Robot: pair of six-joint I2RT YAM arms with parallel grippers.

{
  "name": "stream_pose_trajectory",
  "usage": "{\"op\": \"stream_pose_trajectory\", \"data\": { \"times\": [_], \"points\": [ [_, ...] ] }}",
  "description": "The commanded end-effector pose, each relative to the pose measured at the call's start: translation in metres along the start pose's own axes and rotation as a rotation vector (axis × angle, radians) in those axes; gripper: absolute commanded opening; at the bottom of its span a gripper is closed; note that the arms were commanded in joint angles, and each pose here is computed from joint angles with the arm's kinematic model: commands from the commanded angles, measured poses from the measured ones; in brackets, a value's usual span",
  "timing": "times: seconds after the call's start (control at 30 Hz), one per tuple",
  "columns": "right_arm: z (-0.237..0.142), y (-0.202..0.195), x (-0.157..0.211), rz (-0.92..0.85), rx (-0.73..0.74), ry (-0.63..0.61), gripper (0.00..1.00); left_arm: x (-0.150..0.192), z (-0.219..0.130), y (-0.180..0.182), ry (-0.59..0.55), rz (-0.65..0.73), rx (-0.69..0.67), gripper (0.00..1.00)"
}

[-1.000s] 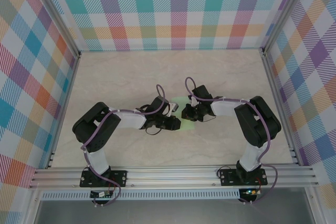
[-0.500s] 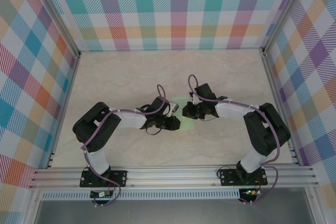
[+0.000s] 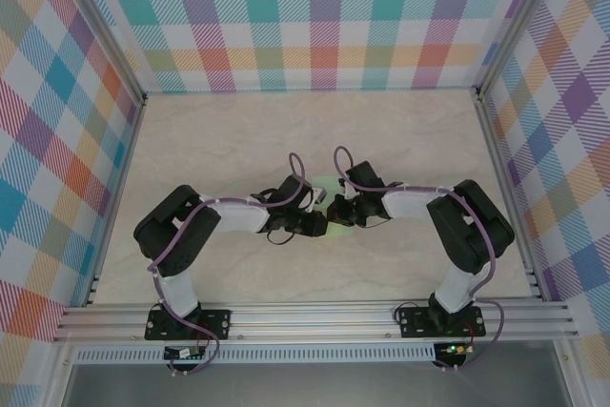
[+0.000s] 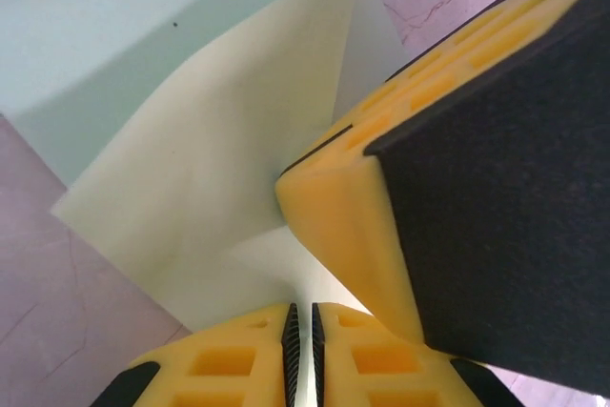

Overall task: Fold a paper plane with a square sheet of paper (fold left side to right side)
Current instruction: Fold the triangle a second time at the center of the table.

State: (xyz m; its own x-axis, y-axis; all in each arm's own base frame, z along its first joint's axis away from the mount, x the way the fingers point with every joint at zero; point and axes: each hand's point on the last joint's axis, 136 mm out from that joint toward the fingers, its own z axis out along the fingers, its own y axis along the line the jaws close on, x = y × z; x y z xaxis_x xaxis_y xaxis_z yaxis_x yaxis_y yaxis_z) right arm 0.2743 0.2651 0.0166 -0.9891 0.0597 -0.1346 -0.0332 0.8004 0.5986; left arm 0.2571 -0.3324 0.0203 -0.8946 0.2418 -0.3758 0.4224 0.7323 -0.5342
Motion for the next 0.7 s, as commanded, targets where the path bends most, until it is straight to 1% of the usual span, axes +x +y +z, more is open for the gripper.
{"op": "stream_pose_trajectory", "data": {
  "times": [0.0,0.17,0.5,0.67],
  "points": [
    [0.004,-0.005,-0.005,-0.009,0.037,-0.018,0.10,0.023,0.011,0.025,0.077,-0.004,-0.115,0.15],
    [0.001,-0.021,-0.011,-0.022,0.108,-0.043,0.10,0.026,0.012,0.030,0.092,-0.007,-0.138,0.15],
    [-0.013,-0.031,-0.041,-0.029,0.134,-0.098,0.11,0.031,0.015,0.033,0.113,-0.003,-0.148,0.14],
    [-0.015,-0.041,-0.055,-0.023,0.158,-0.100,0.11,0.031,0.016,0.032,0.115,0.001,-0.145,0.14]
  ]
}}
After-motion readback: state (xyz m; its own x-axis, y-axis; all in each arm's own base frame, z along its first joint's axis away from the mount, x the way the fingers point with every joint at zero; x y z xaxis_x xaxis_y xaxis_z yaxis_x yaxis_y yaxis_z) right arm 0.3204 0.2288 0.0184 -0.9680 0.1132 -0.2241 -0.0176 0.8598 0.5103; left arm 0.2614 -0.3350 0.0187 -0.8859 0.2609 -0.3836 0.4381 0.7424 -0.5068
